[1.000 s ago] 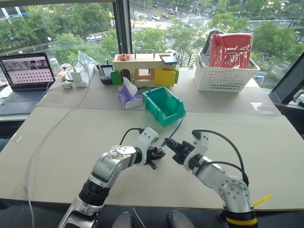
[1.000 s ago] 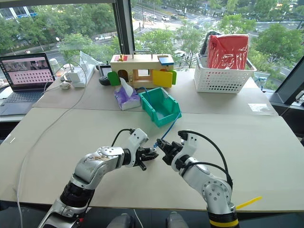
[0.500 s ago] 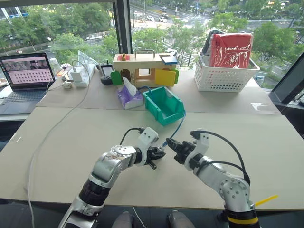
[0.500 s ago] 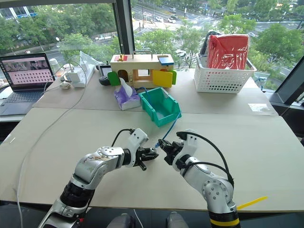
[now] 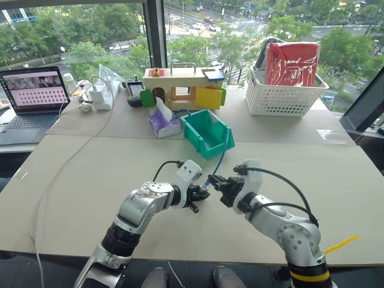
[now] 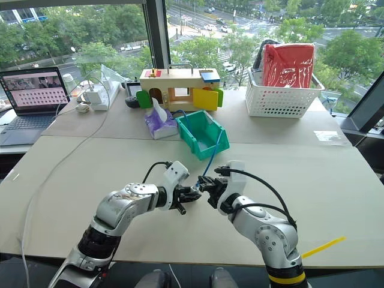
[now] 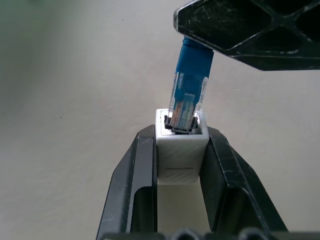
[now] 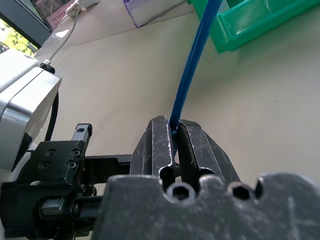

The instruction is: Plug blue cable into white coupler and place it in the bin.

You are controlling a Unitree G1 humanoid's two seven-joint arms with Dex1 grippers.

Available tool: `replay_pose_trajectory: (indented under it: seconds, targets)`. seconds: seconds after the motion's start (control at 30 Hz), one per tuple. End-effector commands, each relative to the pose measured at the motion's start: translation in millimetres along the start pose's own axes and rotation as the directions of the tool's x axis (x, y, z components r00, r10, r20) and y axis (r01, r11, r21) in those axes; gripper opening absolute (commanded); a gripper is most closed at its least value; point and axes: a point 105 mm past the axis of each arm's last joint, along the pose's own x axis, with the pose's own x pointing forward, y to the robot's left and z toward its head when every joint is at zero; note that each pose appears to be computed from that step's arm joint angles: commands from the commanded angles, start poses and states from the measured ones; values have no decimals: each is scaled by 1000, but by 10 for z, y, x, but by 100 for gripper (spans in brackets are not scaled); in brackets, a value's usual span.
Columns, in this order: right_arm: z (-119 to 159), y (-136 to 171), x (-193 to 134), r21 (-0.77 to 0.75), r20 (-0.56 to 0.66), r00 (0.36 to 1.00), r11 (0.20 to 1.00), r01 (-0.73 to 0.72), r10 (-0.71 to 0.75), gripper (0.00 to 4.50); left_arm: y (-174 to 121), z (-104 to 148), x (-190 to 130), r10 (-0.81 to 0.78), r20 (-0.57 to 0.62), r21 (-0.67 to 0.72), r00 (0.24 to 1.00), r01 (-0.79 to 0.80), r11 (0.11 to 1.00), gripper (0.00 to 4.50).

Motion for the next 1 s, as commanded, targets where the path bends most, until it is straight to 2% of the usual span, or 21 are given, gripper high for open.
replay_pose_trajectory:
  seconds: [0.03,0.33,0.5,0.87,1.0]
  targets:
    - [-64,187,5,-48,-47,995,995,-89,87,0,-118,120,29,-46,28,6,999,46,999,66]
    - [-133,252,5,-72,-93,987,988,-135,128,0,-122,130,21,-46,28,-9,999,46,999,66]
    - [-233,175,-15,-123,-154,984,986,-114,95,0,-132,127,21,-46,30,-17,999,46,999,66]
    - [-320,-5,10,-197,-184,983,979,-44,7,0,-138,118,13,-42,31,-30,999,43,999,66]
    - [-366,61,9,-162,-211,976,983,-84,48,0,-139,115,11,-39,32,-33,999,40,999,66]
